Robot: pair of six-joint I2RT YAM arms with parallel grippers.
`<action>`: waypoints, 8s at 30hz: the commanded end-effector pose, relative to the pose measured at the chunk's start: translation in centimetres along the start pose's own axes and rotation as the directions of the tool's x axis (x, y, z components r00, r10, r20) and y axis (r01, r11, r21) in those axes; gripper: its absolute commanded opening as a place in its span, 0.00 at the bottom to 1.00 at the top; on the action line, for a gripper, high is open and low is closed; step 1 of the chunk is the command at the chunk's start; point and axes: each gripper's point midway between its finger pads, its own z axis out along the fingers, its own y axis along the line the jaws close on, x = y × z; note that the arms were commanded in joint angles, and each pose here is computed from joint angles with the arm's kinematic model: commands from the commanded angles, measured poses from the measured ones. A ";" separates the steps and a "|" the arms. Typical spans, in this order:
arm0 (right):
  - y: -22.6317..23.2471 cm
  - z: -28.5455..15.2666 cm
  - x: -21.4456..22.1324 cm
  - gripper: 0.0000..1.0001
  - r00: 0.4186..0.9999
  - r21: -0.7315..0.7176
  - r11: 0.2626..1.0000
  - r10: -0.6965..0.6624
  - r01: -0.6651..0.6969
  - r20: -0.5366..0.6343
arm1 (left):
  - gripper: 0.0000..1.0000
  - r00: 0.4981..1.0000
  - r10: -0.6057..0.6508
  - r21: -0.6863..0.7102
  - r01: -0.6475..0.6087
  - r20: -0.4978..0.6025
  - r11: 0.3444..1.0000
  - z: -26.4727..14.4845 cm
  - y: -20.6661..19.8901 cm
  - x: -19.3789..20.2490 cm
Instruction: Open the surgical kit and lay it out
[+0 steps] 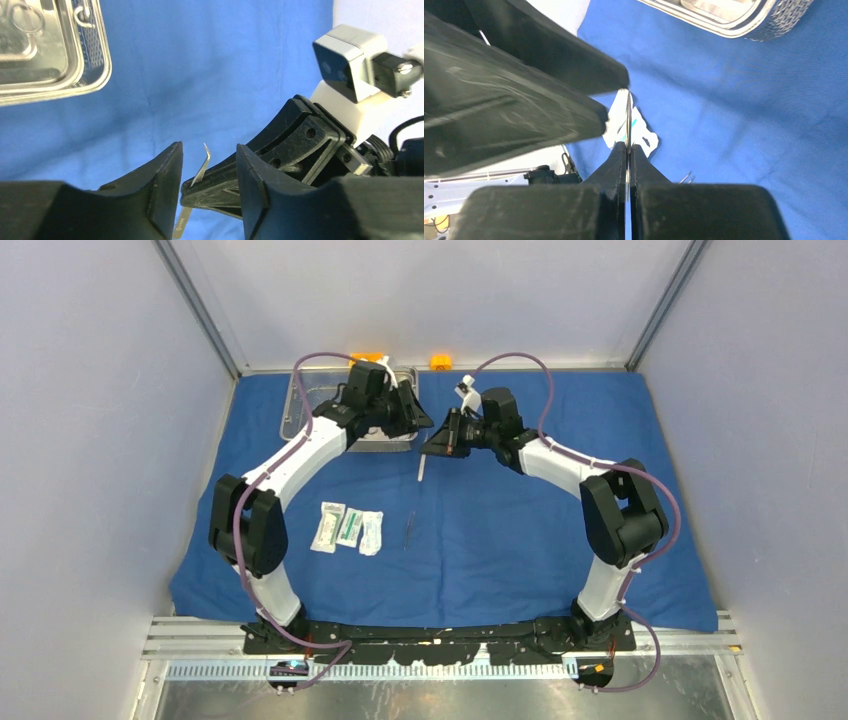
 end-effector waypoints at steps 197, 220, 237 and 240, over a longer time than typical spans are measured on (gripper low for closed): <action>-10.2 -21.9 -2.6 0.64 0.913 0.407 0.842 -0.406 0.354 0.046 | 0.63 0.864 0.464 -0.273 -0.502 -0.192 0.821 8.6 17.7 -12.3; -12.1 -21.2 -1.6 0.64 0.931 0.401 0.849 -0.363 0.345 -0.034 | 0.60 0.811 0.434 -0.213 -0.539 -0.392 0.815 9.4 21.2 -6.8; -12.4 -21.3 -1.5 0.63 0.932 0.407 0.846 -0.361 0.345 -0.039 | 0.33 0.798 0.512 -0.185 -0.582 -0.319 0.792 9.4 18.7 -9.3; -12.5 -21.3 -1.5 0.64 0.931 0.409 0.844 -0.362 0.346 -0.041 | 0.30 0.786 0.557 -0.183 -0.609 -0.268 0.772 8.4 17.1 -10.9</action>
